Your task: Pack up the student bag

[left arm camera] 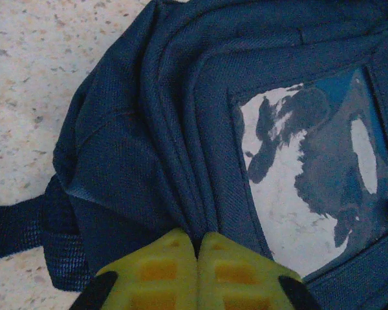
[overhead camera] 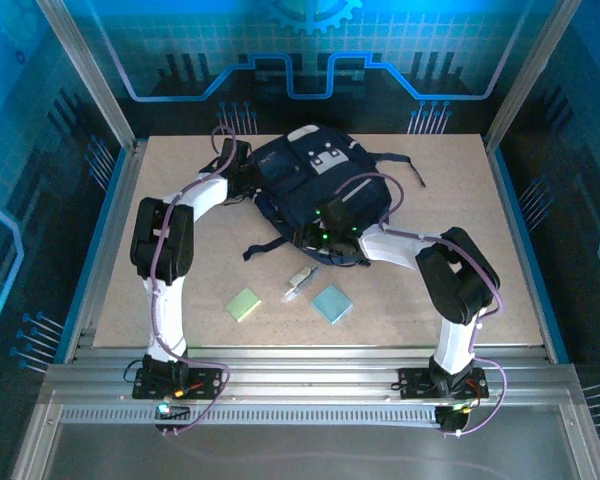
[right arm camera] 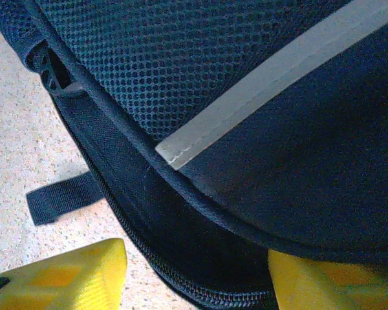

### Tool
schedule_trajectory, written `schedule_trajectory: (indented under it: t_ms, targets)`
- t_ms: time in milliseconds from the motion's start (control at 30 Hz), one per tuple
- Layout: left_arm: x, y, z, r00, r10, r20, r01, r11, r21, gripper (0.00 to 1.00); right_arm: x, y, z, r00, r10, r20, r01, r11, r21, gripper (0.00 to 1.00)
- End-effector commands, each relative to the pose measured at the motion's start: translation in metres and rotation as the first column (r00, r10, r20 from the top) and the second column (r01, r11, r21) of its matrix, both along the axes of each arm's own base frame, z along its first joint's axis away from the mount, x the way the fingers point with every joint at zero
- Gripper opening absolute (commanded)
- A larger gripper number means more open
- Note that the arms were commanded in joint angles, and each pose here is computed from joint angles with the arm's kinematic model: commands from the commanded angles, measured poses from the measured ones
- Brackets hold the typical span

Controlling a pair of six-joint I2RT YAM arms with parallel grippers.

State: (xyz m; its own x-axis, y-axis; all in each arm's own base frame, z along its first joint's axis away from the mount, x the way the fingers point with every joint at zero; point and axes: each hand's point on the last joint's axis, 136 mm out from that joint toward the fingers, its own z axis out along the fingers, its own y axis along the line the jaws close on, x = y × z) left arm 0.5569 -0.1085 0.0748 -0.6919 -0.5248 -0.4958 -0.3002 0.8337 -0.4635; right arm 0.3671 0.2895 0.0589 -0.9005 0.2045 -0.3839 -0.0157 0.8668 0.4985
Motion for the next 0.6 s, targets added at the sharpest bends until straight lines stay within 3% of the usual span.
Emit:
schedule_trajectory:
  t_ms: [0,333,567]
  targets:
    - [-0.028,-0.004,-0.016,0.999,-0.021,-0.040,0.021,1.000,-0.015,0.00,-0.004,-0.048,-0.026,0.996,-0.040,-0.078,0.029,0.990,-0.137,0.61]
    - [-0.096,-0.028,0.022,0.999,-0.015,0.047,0.022,0.990,-0.141,0.00,0.041,-0.127,-0.004,0.985,-0.173,-0.017,0.164,0.958,-0.235,0.62]
    - [-0.114,-0.046,0.024,0.996,-0.017,0.091,0.033,0.984,-0.175,0.00,0.034,-0.107,0.055,0.995,-0.084,0.046,0.090,0.983,-0.161,0.63]
